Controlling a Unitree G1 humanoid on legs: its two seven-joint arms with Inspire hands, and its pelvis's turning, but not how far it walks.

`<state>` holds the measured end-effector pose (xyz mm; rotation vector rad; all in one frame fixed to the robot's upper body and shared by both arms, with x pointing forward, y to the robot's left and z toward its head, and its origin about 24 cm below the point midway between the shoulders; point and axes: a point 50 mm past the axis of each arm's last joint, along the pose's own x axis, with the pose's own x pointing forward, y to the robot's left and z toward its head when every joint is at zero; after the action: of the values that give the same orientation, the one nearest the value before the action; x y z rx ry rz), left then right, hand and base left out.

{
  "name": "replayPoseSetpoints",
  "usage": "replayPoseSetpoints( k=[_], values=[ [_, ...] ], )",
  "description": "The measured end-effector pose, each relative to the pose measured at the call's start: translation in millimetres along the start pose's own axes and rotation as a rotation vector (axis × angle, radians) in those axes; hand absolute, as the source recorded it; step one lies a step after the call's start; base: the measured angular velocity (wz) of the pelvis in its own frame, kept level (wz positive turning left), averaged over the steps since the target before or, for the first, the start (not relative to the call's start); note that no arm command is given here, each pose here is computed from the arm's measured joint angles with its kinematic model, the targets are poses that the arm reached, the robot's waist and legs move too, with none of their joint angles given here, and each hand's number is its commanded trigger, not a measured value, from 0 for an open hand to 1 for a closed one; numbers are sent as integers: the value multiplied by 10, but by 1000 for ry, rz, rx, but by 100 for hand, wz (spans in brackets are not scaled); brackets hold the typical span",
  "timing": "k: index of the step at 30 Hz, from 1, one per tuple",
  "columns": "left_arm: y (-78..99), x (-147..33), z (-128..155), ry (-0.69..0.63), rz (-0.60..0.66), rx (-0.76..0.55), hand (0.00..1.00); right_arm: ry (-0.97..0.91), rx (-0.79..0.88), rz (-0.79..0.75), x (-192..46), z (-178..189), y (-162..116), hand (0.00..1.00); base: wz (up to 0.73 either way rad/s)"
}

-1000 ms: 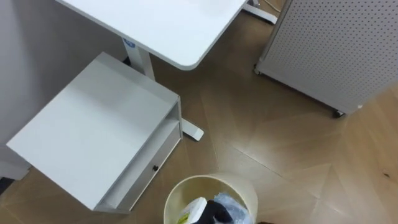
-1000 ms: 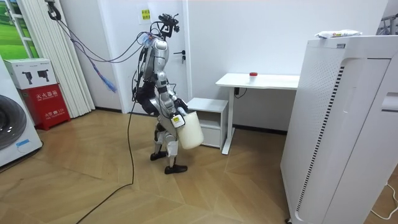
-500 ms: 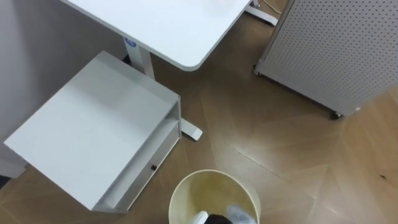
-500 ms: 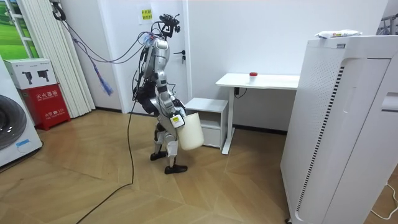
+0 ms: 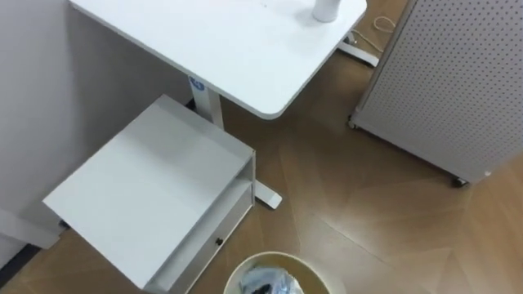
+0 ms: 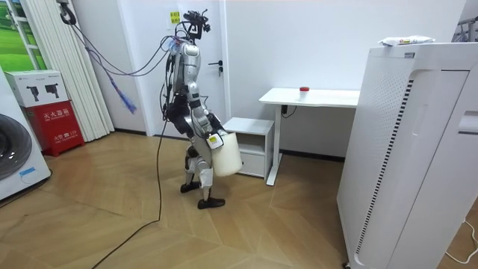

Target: Pick garbage

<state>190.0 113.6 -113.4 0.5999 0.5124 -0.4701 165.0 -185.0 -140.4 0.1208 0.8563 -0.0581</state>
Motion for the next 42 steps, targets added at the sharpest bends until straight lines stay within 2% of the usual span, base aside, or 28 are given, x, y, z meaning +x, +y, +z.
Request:
replayPoseSetpoints(
  k=[5,13,18,26,35,40,42],
  values=[
    [142,-1,14,-15,77,-18,0,-3,57,-57,-29,-3,-186,100,-11],
    [398,-41,140,-91,246,-71,0,5,96,-69,-117,-141,-239,100,-20],
    [603,-174,111,-118,362,-93,0,13,37,-49,-119,-139,-213,100,-60],
    [701,-255,186,-172,433,-89,0,20,28,-51,-126,-147,-231,100,-20],
    [999,-388,494,-332,629,-149,0,3,-12,-50,-133,-104,-270,100,-15],
    [1071,-433,462,-332,684,-174,0,2,-50,-38,-148,-116,-263,100,-21],
    [1157,-466,419,-323,721,-213,0,7,-58,-15,-146,-136,-218,100,-23]
  ],
)
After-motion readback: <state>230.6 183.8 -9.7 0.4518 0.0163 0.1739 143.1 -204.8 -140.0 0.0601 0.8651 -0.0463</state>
